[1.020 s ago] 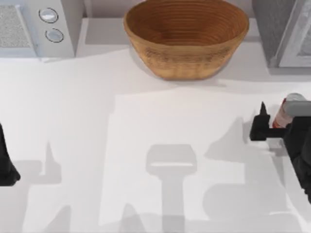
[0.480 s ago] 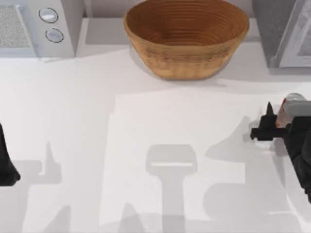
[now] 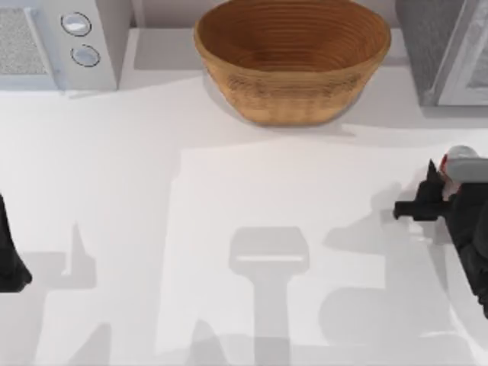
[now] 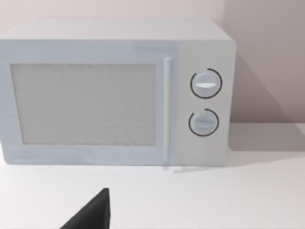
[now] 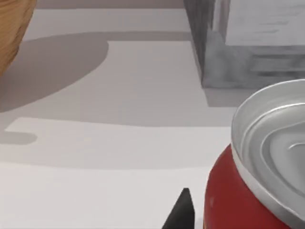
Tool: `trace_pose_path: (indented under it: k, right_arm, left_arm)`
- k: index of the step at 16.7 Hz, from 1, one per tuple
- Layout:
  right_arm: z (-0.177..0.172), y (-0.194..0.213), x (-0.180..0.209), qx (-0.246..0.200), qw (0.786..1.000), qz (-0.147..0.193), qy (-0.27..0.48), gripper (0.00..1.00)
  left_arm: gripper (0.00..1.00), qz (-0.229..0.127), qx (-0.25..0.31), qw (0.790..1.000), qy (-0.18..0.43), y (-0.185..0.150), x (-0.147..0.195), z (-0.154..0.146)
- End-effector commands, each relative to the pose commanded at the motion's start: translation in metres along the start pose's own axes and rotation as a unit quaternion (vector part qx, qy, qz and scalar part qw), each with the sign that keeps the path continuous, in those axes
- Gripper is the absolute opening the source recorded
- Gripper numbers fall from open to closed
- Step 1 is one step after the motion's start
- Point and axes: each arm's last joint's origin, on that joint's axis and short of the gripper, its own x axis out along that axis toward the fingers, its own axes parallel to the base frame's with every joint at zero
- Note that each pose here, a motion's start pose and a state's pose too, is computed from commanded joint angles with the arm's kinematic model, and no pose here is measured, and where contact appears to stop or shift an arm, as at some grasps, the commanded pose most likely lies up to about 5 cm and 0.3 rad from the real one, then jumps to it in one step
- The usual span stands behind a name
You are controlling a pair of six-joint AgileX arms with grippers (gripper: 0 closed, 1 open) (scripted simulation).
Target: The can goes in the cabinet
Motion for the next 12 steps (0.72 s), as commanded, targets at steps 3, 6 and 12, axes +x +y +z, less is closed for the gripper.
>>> trace_pose_path:
  k: [3,6,12]
  right_arm:
    - [0.0,0.0,0.0,0.0,1.0,0.0,0.0,0.0]
    - [0.0,0.0,0.0,0.0,1.0,0.0,0.0,0.0]
    - [0.014,0.003,0.005,0.008,1.0,0.004,-0.025,0.0]
  left_arm:
    - [1.0,0.0,0.0,1.0,0.0,0.0,0.0,0.0]
    - [1.0,0.0,0.0,1.0,0.0,0.0,0.0,0.0]
    - [1.0,0.0,0.0,1.0,0.0,0.0,0.0,0.0]
